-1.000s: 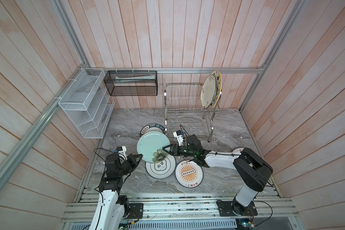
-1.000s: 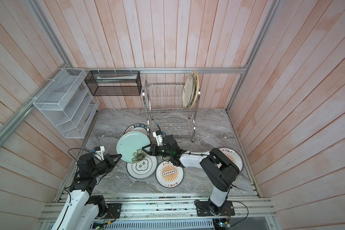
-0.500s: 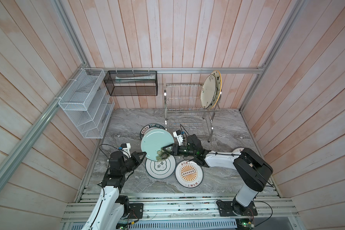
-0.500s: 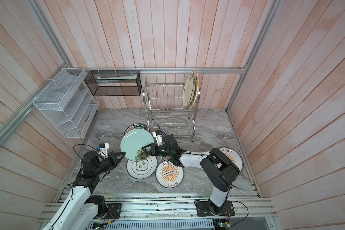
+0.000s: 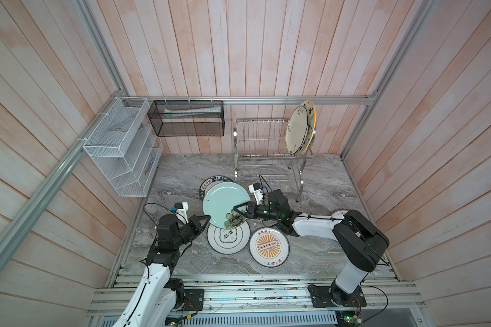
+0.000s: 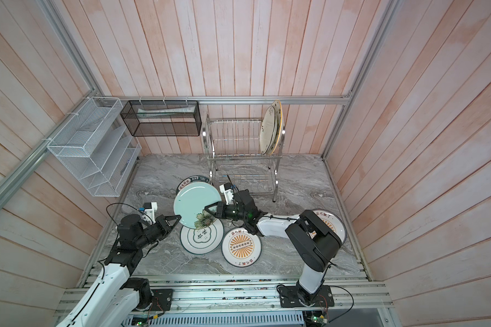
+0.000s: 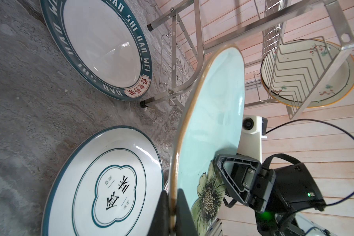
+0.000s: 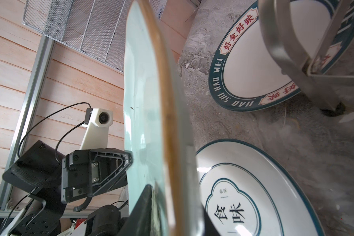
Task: Load plates into a dish rack
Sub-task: Place the plate on the dish rack.
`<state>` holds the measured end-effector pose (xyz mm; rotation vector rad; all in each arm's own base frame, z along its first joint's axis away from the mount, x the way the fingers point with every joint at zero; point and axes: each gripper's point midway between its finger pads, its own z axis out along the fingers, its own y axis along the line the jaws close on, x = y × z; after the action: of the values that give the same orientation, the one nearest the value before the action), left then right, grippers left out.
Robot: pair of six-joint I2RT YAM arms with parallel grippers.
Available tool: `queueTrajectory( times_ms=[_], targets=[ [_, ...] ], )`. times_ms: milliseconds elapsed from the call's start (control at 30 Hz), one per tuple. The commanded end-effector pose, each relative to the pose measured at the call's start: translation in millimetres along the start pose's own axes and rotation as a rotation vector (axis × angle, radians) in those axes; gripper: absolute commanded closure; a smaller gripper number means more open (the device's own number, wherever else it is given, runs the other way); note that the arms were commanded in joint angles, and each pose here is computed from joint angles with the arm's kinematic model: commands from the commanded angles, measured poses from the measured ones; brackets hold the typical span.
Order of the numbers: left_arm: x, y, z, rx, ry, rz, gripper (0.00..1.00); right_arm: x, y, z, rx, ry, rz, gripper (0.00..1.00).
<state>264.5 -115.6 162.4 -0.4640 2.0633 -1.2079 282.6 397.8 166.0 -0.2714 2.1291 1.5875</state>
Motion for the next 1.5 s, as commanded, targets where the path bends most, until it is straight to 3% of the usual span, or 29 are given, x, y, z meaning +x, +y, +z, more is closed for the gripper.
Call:
queueTrajectory(
  times_ms=[0,433,467,533,633,733,1000,1233,1467],
  targets=[
    [-9,-30,-2,0.100,-0.024,0.092,1.00,-20,34,-5,-0.097,-0.061,-0.061,0.74],
    [-11,-30,-2,0.082,-0.028,0.096,1.00,-23,31,-8,-0.090,-0.066,-0.052,1.00],
    [-11,-28,-2,0.073,-0.029,0.094,1.00,-22,30,-8,-0.087,-0.065,-0.050,1.00],
    [-12,-26,-2,0.059,-0.031,0.092,0.90,-22,29,-9,-0.084,-0.068,-0.049,1.00],
    [-12,-26,-1,0.051,-0.030,0.093,0.62,-22,26,-12,-0.082,-0.072,-0.037,1.00],
    [-14,-24,-1,0.033,-0.031,0.093,0.54,-23,23,-15,-0.072,-0.083,-0.037,1.00],
    [-18,-19,0,-0.020,-0.030,0.103,0.46,-17,3,-28,0.023,-0.107,-0.063,1.00],
    [-22,-14,2,-0.048,-0.039,0.101,0.44,1,-21,-47,0.157,-0.082,-0.153,1.00],
    [-33,-21,4,-0.056,-0.056,0.124,0.44,-5,4,-76,0.163,-0.133,-0.319,1.00]
  ],
)
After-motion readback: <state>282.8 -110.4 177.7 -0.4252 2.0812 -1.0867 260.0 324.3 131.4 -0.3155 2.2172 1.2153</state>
